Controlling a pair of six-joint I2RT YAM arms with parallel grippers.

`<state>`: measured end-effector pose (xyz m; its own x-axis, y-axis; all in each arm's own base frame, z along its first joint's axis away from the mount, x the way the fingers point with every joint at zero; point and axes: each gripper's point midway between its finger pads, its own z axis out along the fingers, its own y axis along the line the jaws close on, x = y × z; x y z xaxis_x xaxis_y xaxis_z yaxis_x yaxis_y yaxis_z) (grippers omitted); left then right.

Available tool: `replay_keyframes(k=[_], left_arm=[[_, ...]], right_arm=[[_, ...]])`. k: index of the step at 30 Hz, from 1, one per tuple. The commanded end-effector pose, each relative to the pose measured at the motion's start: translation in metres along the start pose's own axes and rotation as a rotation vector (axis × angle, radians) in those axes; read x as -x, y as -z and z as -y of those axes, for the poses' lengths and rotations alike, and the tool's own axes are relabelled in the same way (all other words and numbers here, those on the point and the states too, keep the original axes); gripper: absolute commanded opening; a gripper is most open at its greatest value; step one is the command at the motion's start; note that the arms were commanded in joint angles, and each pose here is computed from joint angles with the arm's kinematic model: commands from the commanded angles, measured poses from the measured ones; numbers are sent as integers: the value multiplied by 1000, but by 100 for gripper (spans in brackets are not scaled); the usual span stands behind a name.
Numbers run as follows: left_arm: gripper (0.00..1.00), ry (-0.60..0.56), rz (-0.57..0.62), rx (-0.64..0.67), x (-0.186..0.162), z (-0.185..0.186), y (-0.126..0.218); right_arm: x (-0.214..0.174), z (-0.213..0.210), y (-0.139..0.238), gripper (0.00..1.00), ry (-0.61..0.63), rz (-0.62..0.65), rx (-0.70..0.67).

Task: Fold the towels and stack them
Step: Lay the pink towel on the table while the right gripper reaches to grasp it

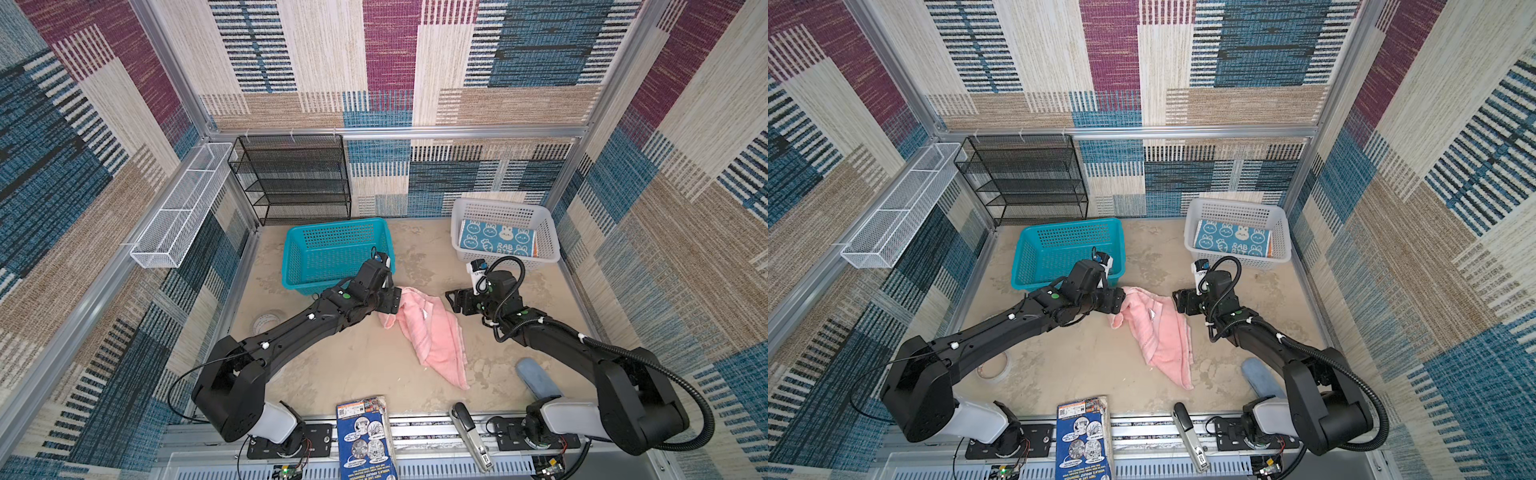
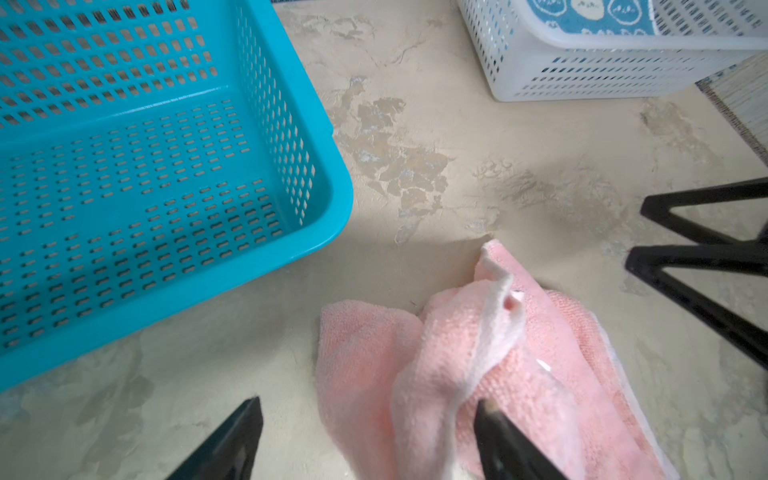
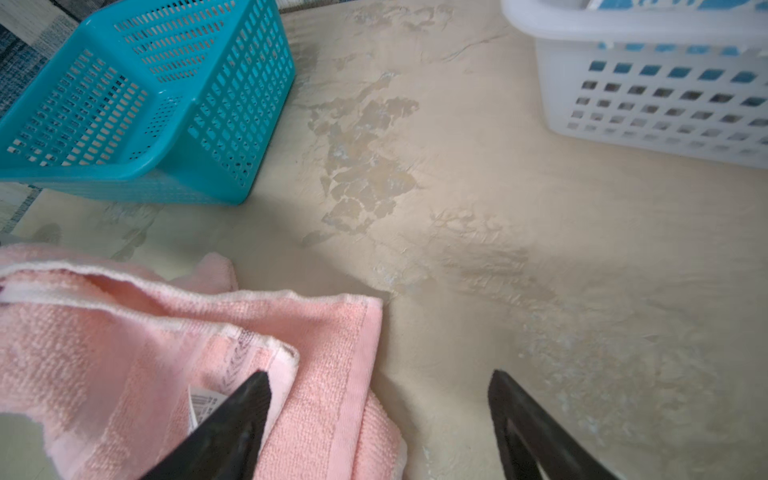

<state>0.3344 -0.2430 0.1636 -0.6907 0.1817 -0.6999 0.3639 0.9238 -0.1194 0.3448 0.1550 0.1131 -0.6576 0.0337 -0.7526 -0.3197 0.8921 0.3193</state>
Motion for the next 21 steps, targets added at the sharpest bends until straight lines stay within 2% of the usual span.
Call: replay_keyframes(k=[1, 5, 10, 12, 16, 21], left_arm=[[84, -70, 40, 6, 13, 0, 14], [83, -94, 97, -60, 32, 13, 29], [82, -115, 137, -164, 46, 35, 33], [82, -117, 136, -178, 49, 39, 31], [81, -107, 135, -187, 53, 43, 25], [81, -96, 124, -191, 51, 45, 18]], right_arm=[[1, -17, 0, 79, 5, 12, 96], [-8, -27, 2, 73, -10, 0, 164], [-21, -39, 2, 53, -39, -26, 250], [-28, -43, 2, 50, -50, -37, 280], [-42, -54, 5, 49, -87, -61, 347], [-64, -64, 6, 48, -112, -124, 367]])
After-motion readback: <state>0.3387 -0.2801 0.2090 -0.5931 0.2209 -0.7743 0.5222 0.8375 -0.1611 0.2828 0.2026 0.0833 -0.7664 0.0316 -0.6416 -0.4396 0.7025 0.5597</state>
